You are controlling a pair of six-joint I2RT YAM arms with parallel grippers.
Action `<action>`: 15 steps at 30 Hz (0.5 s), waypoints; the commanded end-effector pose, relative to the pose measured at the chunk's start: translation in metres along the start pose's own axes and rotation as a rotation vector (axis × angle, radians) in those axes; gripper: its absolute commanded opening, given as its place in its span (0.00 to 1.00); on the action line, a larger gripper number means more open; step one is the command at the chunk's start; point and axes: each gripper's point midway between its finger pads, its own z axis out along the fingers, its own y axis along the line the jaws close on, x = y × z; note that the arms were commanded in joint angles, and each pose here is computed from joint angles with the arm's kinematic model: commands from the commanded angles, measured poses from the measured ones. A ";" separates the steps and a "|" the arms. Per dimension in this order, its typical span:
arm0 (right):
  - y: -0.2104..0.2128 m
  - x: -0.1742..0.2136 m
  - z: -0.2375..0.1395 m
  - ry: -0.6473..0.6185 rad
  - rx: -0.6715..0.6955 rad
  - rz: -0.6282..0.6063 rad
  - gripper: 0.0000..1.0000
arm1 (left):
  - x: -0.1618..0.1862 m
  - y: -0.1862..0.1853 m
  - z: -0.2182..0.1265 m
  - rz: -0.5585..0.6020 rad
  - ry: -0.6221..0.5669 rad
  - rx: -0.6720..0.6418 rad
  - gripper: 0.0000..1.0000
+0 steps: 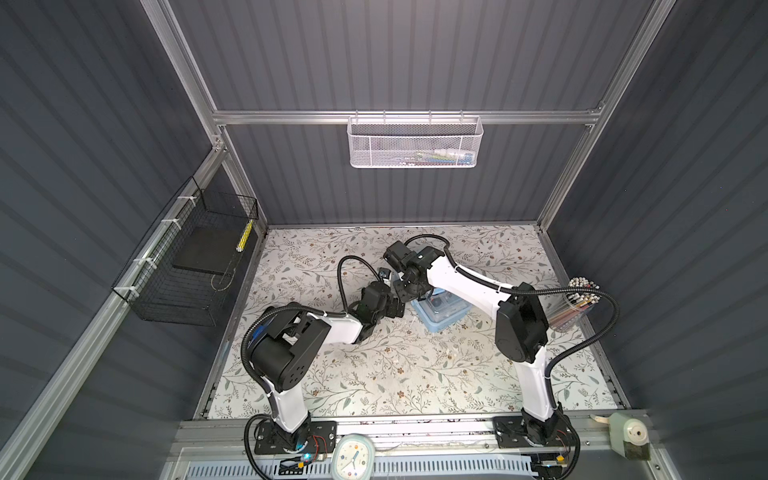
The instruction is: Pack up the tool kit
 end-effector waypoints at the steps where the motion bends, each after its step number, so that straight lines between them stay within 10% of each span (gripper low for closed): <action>1: -0.006 -0.007 -0.016 -0.029 0.003 0.015 0.19 | 0.008 -0.001 -0.004 0.031 0.008 0.018 1.00; 15: -0.014 -0.030 -0.063 -0.173 -0.021 0.017 0.44 | -0.001 -0.010 -0.007 0.064 -0.019 0.065 1.00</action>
